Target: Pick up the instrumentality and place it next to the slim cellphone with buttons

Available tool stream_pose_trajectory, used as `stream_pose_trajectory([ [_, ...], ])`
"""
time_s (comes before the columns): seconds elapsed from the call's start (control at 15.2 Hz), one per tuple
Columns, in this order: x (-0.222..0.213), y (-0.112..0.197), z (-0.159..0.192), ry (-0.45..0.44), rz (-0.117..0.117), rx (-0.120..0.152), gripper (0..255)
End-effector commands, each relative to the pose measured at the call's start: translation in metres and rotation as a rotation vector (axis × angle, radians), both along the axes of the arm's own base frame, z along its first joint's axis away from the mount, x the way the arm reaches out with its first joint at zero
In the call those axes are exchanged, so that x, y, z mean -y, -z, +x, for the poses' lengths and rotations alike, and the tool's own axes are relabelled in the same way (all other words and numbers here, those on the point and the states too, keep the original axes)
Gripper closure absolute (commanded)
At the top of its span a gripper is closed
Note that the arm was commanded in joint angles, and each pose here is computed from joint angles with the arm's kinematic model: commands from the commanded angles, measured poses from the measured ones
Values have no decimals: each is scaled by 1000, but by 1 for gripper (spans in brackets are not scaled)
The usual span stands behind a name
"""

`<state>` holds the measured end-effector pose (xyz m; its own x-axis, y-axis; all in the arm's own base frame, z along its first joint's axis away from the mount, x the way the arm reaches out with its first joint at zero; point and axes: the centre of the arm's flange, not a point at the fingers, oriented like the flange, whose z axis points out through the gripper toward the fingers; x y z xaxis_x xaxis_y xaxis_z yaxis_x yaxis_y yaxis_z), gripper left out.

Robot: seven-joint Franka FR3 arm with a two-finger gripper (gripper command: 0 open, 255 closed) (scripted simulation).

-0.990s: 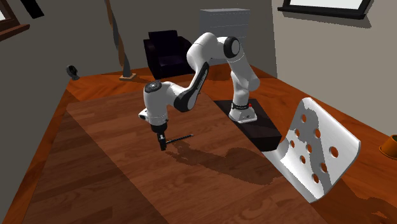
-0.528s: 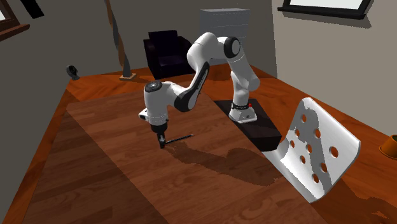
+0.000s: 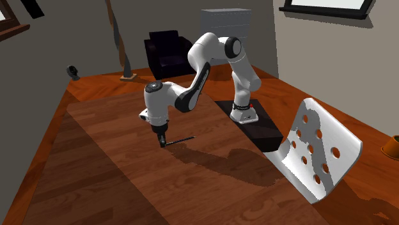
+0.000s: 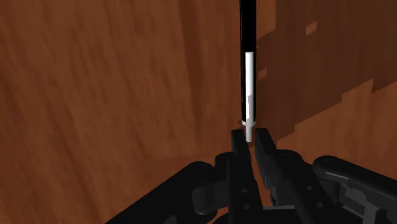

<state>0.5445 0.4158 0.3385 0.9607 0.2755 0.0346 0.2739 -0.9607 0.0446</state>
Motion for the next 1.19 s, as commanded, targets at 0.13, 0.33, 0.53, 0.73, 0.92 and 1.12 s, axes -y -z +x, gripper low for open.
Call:
stream_pose_trajectory([
  [0.13, 2, -13, 0, 2, -4, -4, 255],
  [0.33, 2, -29, 0, 2, -4, -4, 255],
  [0.53, 2, -45, 0, 2, -4, -4, 255],
  [0.73, 2, -61, 0, 2, -4, -4, 255],
  [0.92, 2, -76, 0, 2, -4, -4, 255],
  [1.12, 23, -79, -17, 2, -4, -4, 255],
])
